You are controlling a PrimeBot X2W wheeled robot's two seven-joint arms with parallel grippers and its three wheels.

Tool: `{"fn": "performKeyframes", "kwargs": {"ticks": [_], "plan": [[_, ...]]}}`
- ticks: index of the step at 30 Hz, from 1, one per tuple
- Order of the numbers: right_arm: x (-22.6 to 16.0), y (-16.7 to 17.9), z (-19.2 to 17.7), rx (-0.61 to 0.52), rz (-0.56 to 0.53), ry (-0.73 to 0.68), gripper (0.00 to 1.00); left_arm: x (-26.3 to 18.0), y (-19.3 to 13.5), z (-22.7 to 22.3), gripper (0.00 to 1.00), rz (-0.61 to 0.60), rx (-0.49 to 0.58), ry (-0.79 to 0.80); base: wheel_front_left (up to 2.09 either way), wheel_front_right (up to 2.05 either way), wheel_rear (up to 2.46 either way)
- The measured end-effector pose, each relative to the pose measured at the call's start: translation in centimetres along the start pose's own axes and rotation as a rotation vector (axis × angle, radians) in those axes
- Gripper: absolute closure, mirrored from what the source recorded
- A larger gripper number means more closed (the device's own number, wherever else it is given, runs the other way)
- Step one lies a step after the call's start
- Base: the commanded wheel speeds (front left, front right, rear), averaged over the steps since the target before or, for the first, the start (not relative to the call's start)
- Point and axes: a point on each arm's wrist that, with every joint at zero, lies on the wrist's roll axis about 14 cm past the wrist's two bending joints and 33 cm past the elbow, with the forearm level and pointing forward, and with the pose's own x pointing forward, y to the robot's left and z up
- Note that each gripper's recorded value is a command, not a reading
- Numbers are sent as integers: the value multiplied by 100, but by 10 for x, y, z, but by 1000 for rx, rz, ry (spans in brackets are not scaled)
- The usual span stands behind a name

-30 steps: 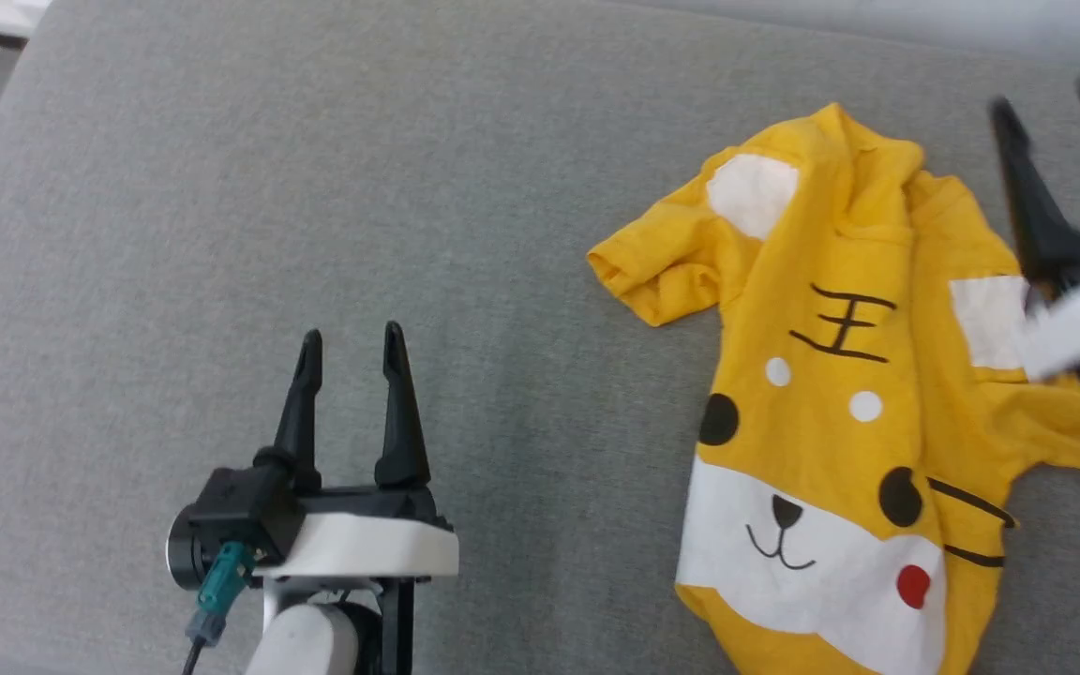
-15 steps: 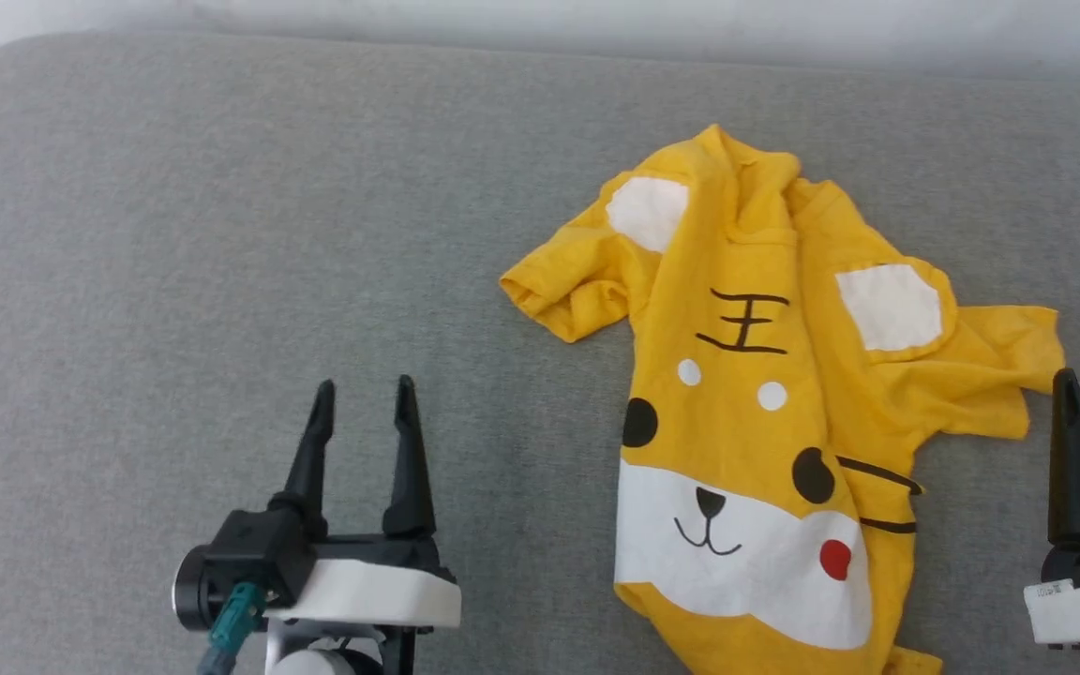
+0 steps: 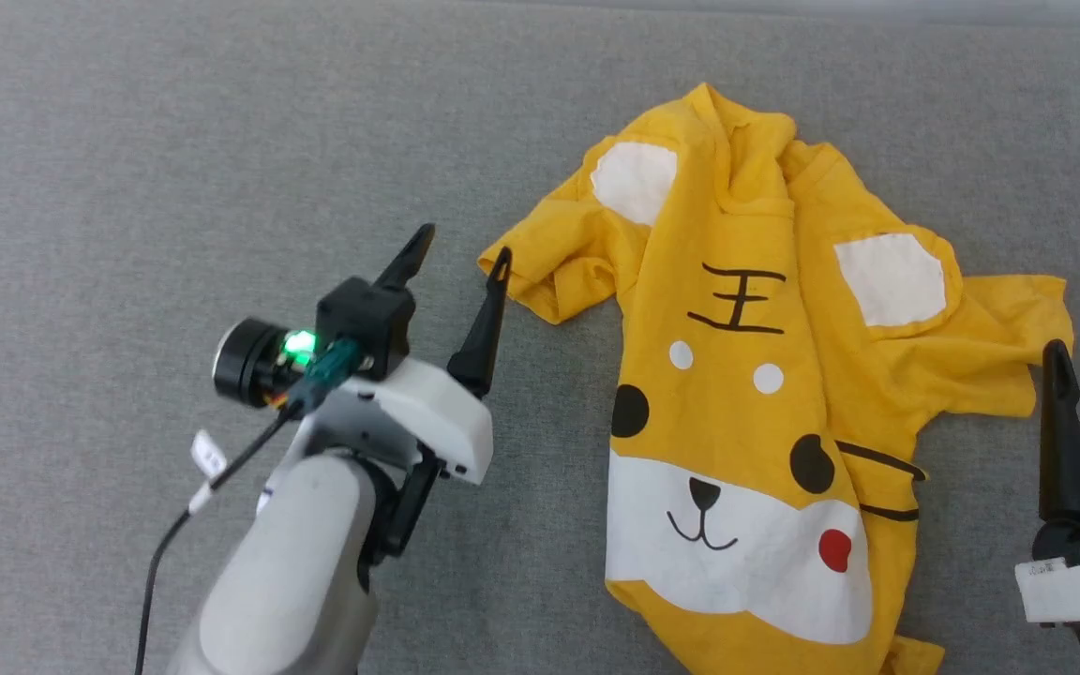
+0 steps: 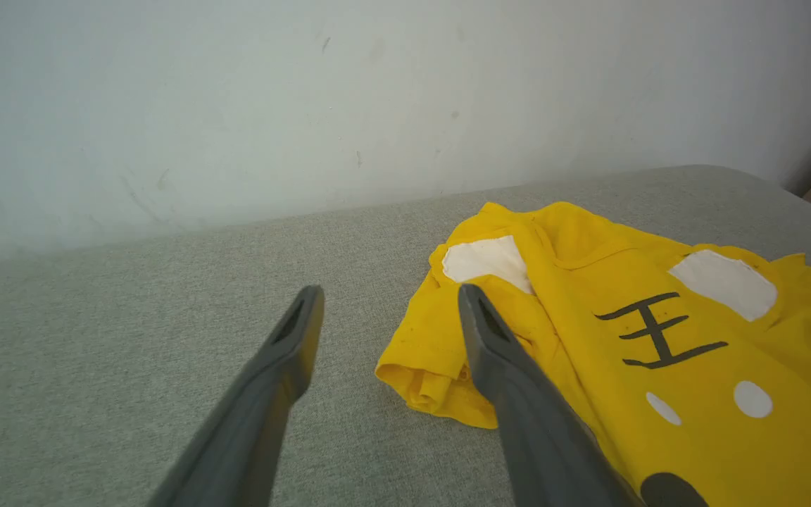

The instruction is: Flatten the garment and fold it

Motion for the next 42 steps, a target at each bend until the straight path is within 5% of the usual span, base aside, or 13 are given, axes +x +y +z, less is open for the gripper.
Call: {"fn": "performKeyframes", "kwargs": {"ticks": [14, 16, 17, 28, 40, 41, 42], "plan": [[6, -16, -19, -4, -50, 51, 0, 34, -15, -70, 0, -80, -46, 236, 0, 0, 0], [5, -18, -20, -7, -56, 55, 0, 38, -14, -68, 82, -77, -41, 219, 0, 0, 0], [5, -18, -20, -8, -59, 57, 0, 40, -13, -66, 100, -72, -39, 207, 0, 0, 0], [8, -21, -20, -10, -66, 53, 0, 45, -2, -67, 100, -44, -31, 198, 0, 0, 0], [13, -14, -28, 3, -44, 71, 0, 67, 51, 9, 100, 76, 102, -19, 0, 0, 0], [14, -12, -30, 5, -41, 75, 0, 69, 53, 6, 29, 82, 106, -9, 0, 0, 0], [14, -12, -31, 6, -39, 78, 0, 70, 54, 1, 0, 83, 111, 9, 0, 0, 0]]}}
